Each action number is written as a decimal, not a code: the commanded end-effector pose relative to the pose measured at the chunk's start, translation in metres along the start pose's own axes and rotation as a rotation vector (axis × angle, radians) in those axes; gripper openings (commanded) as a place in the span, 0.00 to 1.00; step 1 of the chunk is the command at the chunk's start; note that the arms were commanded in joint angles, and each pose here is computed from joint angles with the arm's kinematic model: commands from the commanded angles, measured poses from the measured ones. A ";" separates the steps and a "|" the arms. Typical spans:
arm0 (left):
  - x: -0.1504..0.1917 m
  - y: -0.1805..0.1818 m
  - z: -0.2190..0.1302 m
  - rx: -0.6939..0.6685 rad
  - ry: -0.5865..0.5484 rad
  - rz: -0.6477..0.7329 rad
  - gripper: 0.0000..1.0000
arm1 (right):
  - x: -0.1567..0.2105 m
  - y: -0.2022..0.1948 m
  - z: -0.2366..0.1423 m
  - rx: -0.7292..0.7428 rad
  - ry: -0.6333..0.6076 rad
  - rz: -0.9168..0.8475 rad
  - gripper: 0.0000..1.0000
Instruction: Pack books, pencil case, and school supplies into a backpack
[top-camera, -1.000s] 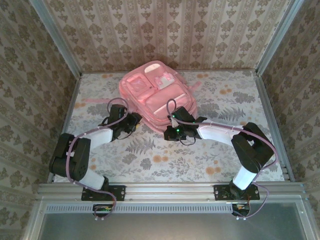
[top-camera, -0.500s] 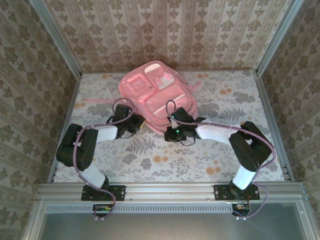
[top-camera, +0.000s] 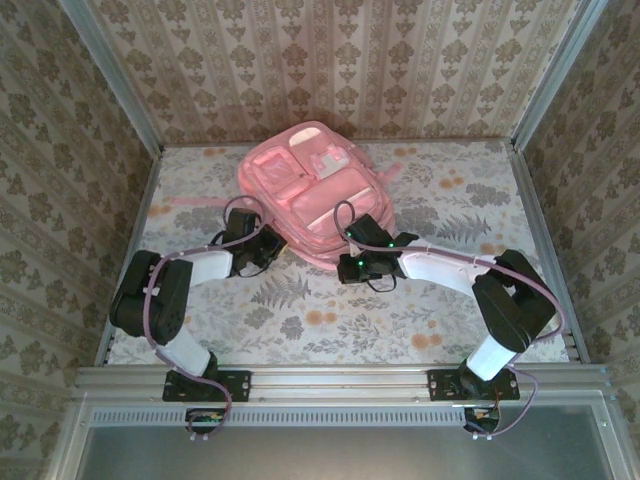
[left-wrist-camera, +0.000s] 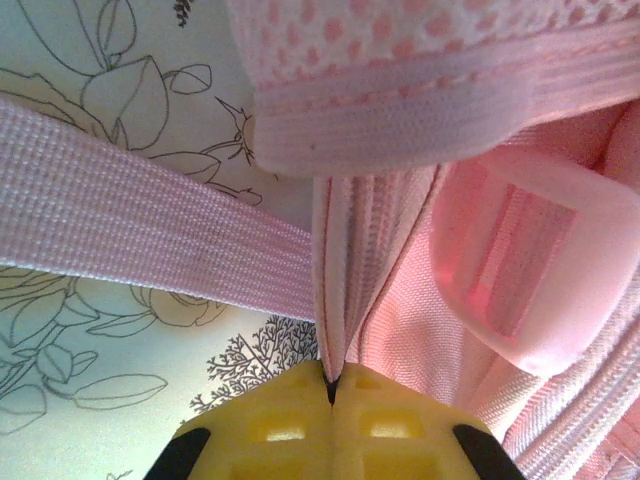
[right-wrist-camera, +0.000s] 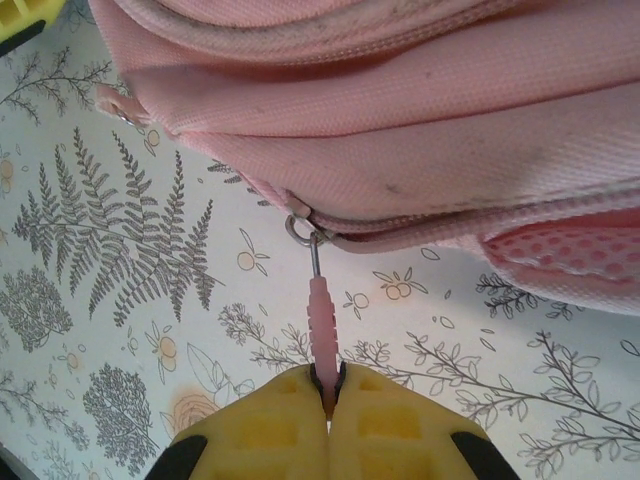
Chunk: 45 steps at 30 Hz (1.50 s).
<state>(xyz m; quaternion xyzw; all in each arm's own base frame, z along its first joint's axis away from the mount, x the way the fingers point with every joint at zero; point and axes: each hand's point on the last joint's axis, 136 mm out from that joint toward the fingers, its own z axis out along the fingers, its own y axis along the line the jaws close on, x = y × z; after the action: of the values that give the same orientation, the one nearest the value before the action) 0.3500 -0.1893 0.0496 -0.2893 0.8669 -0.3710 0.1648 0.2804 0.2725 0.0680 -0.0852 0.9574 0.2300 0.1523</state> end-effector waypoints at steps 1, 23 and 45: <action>-0.022 0.014 -0.014 -0.073 -0.092 0.006 0.00 | 0.015 -0.024 -0.011 0.096 0.055 0.012 0.00; -0.033 0.012 -0.047 -0.141 -0.158 0.064 0.00 | -0.005 -0.052 -0.039 0.291 0.100 -0.061 0.00; -0.100 -0.036 -0.077 -0.293 -0.130 0.247 0.12 | 0.007 0.030 -0.012 -0.040 0.149 -0.168 0.00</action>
<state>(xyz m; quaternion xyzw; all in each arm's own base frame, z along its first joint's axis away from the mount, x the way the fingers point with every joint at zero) 0.3695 -0.1176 0.1102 -0.2552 0.9258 -0.2040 0.1901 0.2777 0.2642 0.0885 -0.1578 0.9626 0.1831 0.1226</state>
